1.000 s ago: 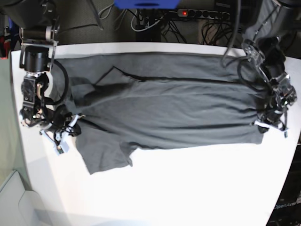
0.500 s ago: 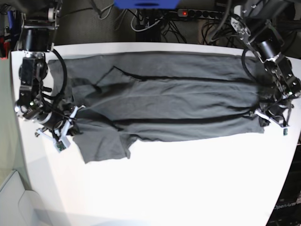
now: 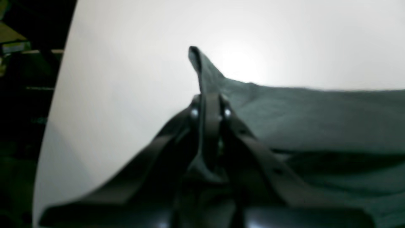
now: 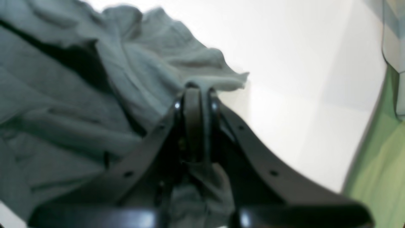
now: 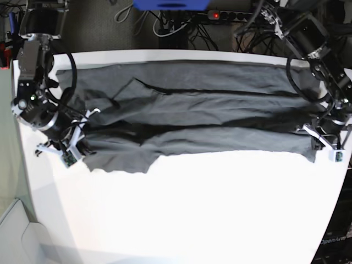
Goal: Layout the t-shirt on the table in an organized manner, then fold the t-shirt properly
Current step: 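Lower the folded hem onto the shirt and open both grippers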
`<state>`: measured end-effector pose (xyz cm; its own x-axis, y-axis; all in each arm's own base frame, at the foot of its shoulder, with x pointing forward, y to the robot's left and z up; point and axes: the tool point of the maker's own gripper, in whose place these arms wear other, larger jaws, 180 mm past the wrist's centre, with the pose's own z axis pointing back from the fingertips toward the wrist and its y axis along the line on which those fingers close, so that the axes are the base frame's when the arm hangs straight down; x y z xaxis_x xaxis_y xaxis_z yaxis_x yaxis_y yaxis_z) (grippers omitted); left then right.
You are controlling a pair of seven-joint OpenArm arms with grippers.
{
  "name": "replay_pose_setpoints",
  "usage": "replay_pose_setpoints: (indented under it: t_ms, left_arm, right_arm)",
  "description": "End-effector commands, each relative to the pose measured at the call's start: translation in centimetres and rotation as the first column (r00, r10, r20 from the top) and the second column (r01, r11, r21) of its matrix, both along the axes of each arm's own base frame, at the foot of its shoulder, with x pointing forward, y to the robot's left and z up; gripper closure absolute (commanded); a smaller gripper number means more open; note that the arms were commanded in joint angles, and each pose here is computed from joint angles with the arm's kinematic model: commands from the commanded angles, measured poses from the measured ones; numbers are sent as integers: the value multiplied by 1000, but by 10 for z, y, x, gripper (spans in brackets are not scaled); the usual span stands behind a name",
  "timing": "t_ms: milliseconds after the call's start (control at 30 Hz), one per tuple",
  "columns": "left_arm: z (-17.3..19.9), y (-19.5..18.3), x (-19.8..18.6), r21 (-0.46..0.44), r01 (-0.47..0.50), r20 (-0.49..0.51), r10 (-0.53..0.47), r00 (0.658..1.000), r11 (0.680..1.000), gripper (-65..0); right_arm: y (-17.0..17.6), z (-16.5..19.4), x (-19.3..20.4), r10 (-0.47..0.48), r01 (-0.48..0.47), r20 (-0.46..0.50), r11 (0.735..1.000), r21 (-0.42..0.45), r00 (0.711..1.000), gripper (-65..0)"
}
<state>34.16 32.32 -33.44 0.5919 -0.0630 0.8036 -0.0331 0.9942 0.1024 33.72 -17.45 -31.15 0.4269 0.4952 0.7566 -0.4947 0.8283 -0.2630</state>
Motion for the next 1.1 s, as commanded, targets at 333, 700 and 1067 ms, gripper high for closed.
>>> replay_pose_setpoints:
  t_ms: [333, 700, 1067]
  left_arm:
    - [25, 26, -24, 87, -60, 10, 59, 998, 994, -5]
    - [7, 48, -56, 93, -134, -100, 143, 985, 987, -5]
    - [-26, 45, -94, 95, -121, -212, 139, 967, 988, -4]
  right_arm:
    - [-16, 20, -9, -31, 32, 67, 999, -13, 997, 0]
    - [-19, -8, -37, -15, 14, -22, 999, -36, 1000, 0]
    - [-15, -28, -59, 13, -18, -94, 999, -50, 995, 0]
